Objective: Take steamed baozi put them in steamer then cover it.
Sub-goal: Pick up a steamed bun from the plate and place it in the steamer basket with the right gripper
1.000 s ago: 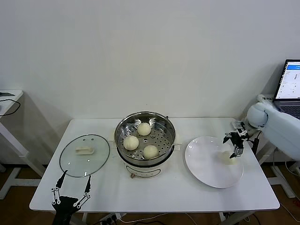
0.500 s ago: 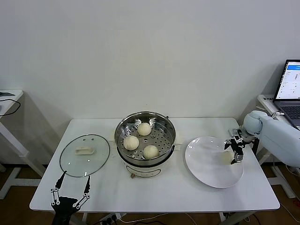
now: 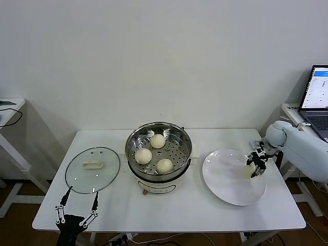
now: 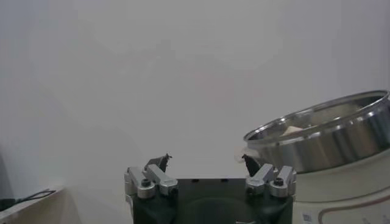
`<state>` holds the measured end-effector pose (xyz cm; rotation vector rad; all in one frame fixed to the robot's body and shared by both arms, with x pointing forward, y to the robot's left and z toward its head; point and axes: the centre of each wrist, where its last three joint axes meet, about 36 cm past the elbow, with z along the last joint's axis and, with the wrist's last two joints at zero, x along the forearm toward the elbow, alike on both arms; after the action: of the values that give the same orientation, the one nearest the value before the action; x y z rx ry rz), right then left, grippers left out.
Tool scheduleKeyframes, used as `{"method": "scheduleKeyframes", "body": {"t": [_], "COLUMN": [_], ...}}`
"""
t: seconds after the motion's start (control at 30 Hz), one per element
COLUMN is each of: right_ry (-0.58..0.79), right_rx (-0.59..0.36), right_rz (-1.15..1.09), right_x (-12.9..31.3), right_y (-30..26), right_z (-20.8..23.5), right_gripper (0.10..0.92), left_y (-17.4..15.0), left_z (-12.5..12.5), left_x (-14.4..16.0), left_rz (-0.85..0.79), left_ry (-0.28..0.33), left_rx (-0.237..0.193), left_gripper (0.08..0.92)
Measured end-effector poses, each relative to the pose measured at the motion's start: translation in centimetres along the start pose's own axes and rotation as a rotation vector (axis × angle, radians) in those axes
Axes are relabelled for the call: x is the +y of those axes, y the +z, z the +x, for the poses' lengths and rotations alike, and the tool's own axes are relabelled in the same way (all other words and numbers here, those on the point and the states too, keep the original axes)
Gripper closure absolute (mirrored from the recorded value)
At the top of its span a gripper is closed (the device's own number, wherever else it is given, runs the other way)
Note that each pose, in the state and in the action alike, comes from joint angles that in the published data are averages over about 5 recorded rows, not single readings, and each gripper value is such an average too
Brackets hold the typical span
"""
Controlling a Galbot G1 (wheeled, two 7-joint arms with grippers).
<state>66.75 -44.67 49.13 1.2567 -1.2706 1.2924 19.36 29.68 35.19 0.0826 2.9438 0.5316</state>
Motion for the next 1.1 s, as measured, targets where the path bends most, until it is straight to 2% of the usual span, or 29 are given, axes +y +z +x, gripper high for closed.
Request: {"method": "scheduleKeyframes", "body": {"t": [0.3,0.67,0.87,1.1], "right_ry": [0.052,0.085,0.055,0.028], "right_rx": [-0.061,-0.189,-0.195,-0.161], "right_rz": [0.086,0.256,0.326,0.377], "right_x": [-3.2,-6.6,-6.7,-6.5], "right_y": [-4.3,-17.8,-24.7,-31.0], "right_z": [7.7,19.7,21.7,20.7], "right_gripper": [0.378,0.378,0.377,0.377], "left_y": [-0.2,-0.6,-0.8,-0.8], "left_z": [-0.6,-0.8,-0.8,-0.9], "left_x": [-0.1,-0.1,-0.2,-0.3], "left_rz": [0.004,0.003,0.004,0.003], "left_ry": [0.011,0.019,0.014,0.009], "left_rx": [-0.015,-0.023,-0.026,-0.027], "left_gripper": [0.177,0.177,0.177,0.177]}}
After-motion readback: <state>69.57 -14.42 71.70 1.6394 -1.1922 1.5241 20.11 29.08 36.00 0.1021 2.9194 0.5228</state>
